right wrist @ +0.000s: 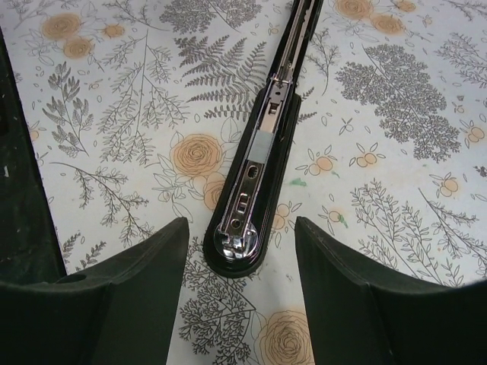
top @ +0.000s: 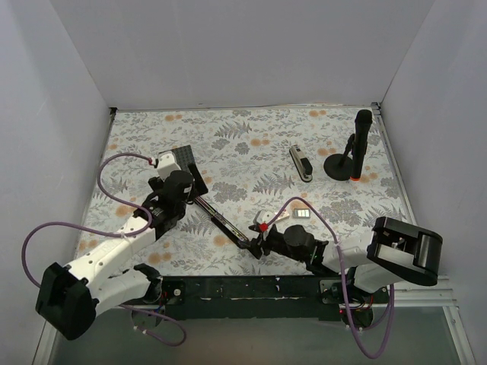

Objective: Load the staples into the stapler

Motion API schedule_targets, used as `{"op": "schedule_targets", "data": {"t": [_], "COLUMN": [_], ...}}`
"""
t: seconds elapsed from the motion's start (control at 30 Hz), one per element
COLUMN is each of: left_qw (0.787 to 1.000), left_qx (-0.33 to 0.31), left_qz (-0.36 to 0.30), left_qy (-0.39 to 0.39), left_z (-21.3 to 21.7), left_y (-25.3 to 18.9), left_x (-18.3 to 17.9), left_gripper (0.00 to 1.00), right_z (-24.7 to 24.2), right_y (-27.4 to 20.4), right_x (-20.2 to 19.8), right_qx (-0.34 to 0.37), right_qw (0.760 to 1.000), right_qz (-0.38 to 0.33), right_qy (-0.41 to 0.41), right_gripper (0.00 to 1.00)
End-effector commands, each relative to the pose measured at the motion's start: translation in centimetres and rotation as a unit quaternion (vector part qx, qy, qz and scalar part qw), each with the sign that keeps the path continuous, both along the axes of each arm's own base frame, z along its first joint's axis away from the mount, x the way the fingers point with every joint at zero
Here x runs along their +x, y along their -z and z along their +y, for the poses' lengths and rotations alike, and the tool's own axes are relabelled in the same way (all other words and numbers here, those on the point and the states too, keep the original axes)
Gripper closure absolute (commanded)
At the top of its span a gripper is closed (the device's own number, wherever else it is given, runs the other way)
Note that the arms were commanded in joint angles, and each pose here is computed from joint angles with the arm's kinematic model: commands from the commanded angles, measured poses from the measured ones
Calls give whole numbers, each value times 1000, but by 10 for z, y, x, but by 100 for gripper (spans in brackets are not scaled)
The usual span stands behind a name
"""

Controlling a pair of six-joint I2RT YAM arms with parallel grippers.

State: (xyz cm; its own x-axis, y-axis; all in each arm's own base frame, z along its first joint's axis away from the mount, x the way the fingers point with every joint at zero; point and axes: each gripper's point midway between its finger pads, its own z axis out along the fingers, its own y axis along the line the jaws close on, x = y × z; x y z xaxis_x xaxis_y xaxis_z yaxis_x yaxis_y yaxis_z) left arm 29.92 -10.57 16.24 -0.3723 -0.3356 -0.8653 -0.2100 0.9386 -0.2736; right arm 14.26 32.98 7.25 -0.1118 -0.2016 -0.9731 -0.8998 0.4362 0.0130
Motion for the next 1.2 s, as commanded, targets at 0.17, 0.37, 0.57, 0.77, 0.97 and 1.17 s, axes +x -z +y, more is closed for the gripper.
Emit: {"op": "schedule_targets", "data": {"t": [0.17,0.37,0.57,0.77,0.97,1.17], "left_qw": [990,980,973,969,966,963], "left_qx": [-101,-143,-163,-167,-168,-155], "left_qz": [87,130,158,175,191,210], "left_qy": [-38,-35,-37,-47,-56,-74], "left_z": [9,2,-4,-5,-8,-4], "left_y": [30,47,59,71,78,92], "left_x": [21,33,41,47,51,53], "left_gripper": [2,2,2,2,5,10], "right_z": [13,15,16,18,25,26], "right_y": [-21,-7,-1,1,3,2], "right_x": [11,13,15,17,19,21], "right_qx": [44,32,27,25,24,23], "right_qw": [998,998,998,998,998,998], "right_qz": [-50,-47,-47,-51,-54,-59], "right_qy": [10,17,22,25,21,24], "right_gripper": [37,39,40,44,44,48]}}
